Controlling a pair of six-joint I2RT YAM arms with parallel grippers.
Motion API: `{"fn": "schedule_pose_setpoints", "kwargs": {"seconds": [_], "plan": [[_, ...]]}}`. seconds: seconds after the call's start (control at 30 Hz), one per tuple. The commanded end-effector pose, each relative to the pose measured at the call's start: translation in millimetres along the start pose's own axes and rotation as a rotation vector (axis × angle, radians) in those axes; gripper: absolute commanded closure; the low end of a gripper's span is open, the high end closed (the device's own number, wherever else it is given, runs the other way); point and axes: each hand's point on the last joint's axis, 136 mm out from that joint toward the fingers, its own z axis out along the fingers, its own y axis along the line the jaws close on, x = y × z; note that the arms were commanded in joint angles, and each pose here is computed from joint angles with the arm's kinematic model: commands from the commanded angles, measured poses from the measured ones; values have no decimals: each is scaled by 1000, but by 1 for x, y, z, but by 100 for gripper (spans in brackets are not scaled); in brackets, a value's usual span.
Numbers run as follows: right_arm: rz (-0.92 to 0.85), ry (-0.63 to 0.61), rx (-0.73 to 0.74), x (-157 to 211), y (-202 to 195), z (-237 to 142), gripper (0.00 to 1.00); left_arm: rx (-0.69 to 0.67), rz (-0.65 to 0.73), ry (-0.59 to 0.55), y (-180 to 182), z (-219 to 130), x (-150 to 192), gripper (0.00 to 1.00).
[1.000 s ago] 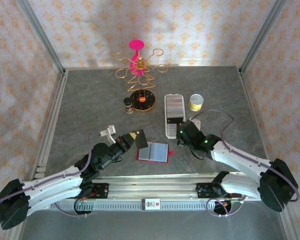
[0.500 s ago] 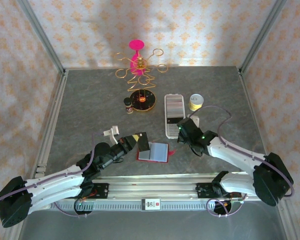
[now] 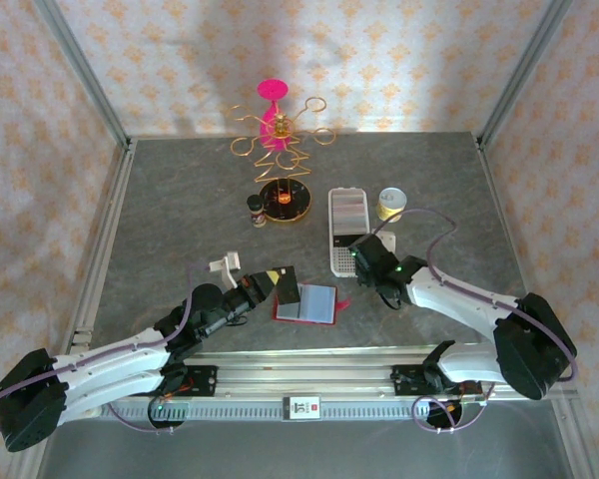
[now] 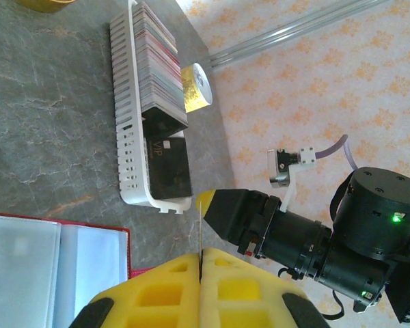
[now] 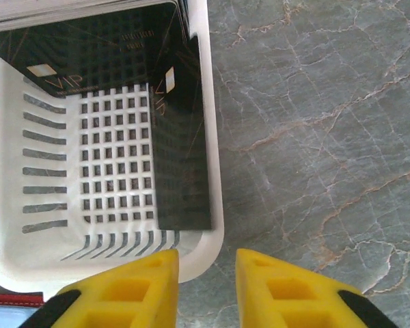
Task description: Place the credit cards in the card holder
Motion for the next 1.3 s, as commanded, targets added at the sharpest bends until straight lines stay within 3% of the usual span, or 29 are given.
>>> {"fn": "schedule_pose_setpoints", "kwargs": {"seconds": [0.0, 0.1, 0.2, 0.5, 0.6, 0.73, 0.87, 1.03, 1.27], "plan": [[3, -21, 34, -13, -3, -9, 67, 64, 5, -7, -21, 1, -6, 100], [21, -32, 7, -21, 0, -24, 66, 66, 20, 9, -25, 1, -4, 100], [67, -61, -130, -31, 15, -49, 65, 88, 21, 27, -31, 1, -2, 100], [204, 25, -927, -10, 121, -134, 46, 383, -40, 108, -89, -12, 6, 100], [200, 58, -1117, 1, 147, -162, 39, 475, -71, 126, -105, -18, 8, 100], [207, 81, -1219, 6, 160, -180, 42, 530, -94, 149, -116, -21, 10, 100], [230, 66, -1290, 2, 161, -195, 55, 520, -90, 146, -114, -20, 10, 100], [278, 13, -1172, -5, 144, -185, 52, 462, -76, 102, -104, -19, 4, 100], [314, 24, -1258, -2, 143, -197, 53, 406, -81, 29, -92, -21, -7, 100]]}}
